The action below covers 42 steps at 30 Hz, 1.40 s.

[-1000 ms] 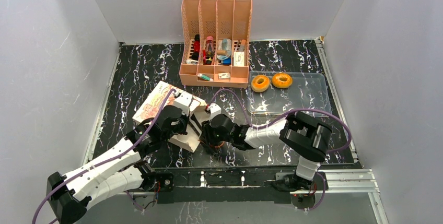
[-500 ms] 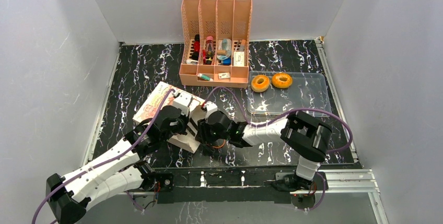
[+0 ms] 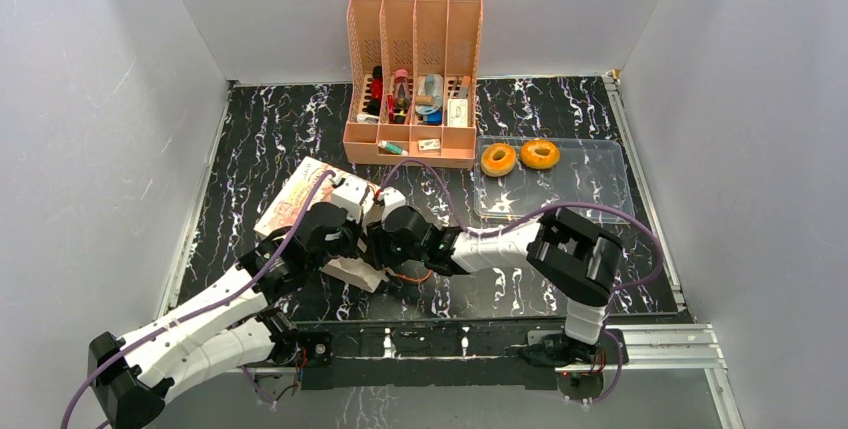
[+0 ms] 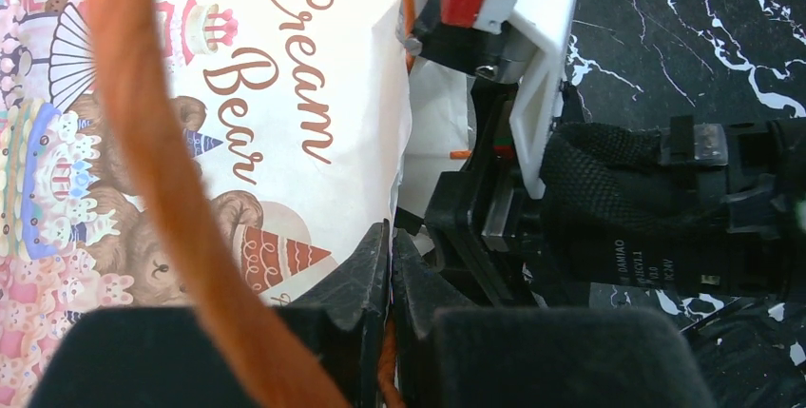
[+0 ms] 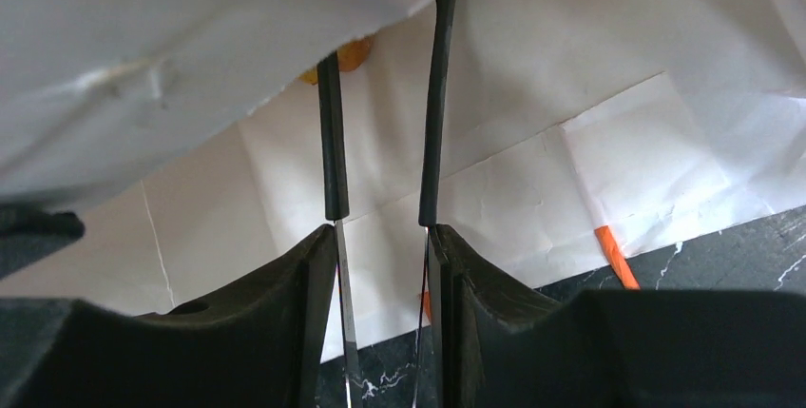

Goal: Take the fake bread out of the paper bag
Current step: Take out the fake bread from the paper bag.

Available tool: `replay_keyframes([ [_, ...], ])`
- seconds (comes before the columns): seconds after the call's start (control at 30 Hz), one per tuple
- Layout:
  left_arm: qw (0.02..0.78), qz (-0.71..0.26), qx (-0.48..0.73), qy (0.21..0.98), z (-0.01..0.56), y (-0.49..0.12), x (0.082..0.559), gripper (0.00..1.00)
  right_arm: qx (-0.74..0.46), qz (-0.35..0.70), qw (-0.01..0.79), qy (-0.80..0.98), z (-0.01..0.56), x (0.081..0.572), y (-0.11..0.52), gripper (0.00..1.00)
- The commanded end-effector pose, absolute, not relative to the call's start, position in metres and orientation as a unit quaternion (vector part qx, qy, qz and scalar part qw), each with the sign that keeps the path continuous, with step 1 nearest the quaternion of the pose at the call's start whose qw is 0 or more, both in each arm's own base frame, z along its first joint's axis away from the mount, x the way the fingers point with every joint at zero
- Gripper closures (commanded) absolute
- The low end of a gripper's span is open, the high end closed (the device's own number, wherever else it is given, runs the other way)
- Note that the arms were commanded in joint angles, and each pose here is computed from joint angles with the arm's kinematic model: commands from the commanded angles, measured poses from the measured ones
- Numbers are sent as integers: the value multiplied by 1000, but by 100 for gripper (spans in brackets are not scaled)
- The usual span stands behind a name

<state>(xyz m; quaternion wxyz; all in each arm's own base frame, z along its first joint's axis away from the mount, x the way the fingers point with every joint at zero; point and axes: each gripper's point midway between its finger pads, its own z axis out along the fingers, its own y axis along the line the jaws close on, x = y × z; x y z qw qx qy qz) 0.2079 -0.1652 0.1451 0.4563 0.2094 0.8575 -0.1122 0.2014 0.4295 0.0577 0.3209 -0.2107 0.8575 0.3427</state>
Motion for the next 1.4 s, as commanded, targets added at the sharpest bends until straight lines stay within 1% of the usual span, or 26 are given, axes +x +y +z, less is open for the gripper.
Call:
replay_keyframes([
  [0.0, 469, -145, 209, 846, 158, -179, 208, 100, -199, 332, 349, 853, 71, 217, 442, 62],
  [0.77, 460, -154, 207, 850, 149, -177, 201, 100, -162, 231, 403, 871, 31, 244, 452, 61],
  [1.13, 460, -158, 207, 849, 147, -175, 198, 100, -155, 207, 397, 881, 2, 252, 461, 61],
  [1.2, 460, -158, 207, 849, 147, -175, 198, 100, -154, 206, 394, 882, -3, 252, 463, 64],
  [1.3, 460, -159, 207, 849, 147, -175, 198, 100, -153, 211, 388, 884, -8, 252, 467, 72],
  [1.37, 462, -158, 205, 849, 148, -174, 198, 100, -153, 216, 384, 885, -9, 251, 470, 86],
])
